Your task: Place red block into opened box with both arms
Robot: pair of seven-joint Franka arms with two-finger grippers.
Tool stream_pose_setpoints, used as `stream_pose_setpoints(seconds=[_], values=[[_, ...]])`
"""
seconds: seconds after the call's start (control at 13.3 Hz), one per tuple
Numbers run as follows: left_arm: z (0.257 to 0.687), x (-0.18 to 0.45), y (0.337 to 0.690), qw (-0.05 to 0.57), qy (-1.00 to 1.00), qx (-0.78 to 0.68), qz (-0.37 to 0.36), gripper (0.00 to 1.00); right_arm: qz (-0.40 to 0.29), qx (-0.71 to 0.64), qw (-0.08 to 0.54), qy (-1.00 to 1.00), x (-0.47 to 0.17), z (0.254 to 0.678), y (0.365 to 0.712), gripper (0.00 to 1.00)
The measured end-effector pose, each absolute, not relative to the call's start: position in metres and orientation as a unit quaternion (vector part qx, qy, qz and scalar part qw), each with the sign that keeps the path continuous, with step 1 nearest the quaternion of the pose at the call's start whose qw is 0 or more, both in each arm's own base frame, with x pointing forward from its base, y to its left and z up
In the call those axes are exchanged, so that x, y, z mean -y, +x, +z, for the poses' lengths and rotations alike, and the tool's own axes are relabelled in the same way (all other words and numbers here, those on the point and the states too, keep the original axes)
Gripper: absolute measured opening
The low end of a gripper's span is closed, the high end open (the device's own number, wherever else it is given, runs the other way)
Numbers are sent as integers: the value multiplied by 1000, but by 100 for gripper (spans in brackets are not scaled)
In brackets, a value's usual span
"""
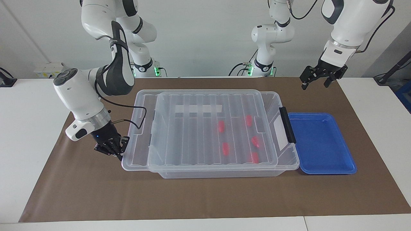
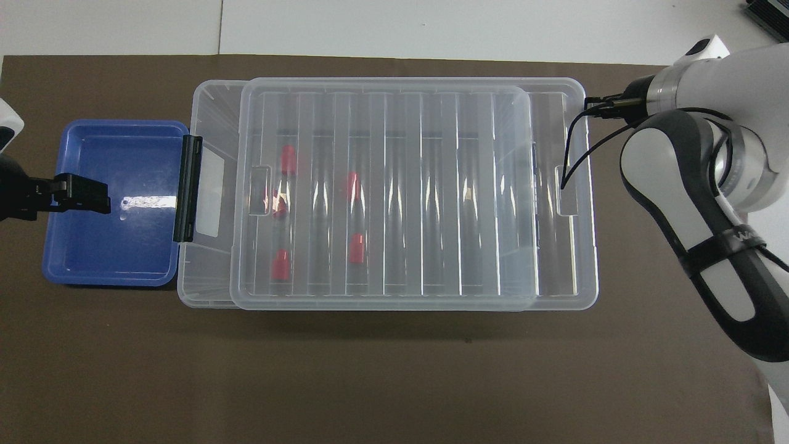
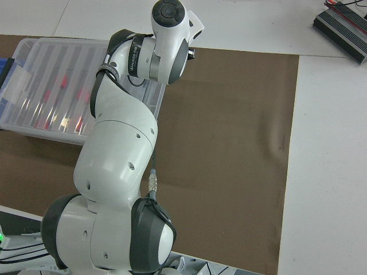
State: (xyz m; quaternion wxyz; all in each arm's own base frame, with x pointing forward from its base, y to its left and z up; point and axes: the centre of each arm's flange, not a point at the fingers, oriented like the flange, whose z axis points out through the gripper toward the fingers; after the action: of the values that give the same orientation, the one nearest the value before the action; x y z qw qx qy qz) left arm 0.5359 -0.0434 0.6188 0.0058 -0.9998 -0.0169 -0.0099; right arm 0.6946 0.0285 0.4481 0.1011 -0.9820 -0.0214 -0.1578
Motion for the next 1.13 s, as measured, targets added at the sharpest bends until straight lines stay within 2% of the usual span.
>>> stream_pose_setpoints(seconds=[1.13], values=[[619,43,536,6,-1000,17,-12,100,-147,9,115,-982,-81,448,690,1]])
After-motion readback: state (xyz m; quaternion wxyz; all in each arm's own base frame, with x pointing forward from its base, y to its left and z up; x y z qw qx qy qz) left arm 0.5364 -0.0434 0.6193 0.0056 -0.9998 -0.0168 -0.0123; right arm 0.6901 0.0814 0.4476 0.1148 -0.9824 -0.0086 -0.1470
